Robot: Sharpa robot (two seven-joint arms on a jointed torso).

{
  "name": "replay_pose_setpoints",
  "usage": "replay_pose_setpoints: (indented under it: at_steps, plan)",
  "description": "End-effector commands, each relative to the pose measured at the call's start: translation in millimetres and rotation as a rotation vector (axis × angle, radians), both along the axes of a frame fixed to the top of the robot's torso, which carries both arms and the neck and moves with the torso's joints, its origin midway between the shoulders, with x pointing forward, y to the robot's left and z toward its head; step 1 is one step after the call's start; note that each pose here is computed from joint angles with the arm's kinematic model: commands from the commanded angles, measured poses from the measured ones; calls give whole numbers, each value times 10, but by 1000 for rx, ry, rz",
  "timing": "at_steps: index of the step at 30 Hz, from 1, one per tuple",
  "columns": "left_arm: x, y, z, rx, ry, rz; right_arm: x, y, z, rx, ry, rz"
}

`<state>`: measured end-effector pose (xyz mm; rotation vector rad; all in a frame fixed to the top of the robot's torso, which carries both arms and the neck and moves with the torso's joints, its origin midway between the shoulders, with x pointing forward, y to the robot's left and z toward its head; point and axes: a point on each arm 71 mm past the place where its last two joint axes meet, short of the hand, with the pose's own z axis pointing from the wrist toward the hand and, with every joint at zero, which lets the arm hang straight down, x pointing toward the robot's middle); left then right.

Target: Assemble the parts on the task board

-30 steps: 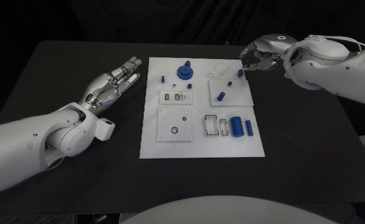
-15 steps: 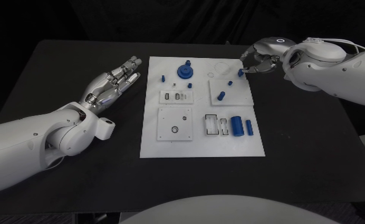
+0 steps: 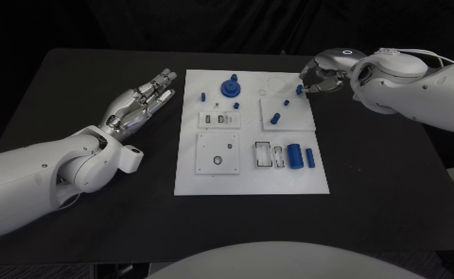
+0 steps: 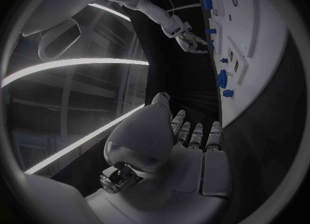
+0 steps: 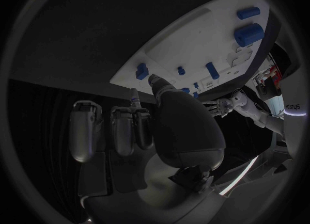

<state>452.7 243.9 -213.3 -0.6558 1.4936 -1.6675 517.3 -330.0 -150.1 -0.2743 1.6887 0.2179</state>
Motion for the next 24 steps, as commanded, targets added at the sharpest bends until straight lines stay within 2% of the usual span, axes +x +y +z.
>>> replay_pose_setpoints:
  at_steps: [1, 24]
  plan:
    - [-29, -12, 71, -71, -87, -27, 4, -16, -20, -10, 8, -20]
    - [-28, -11, 65, -72, -82, -32, 33, 11, -84, -47, 6, -25]
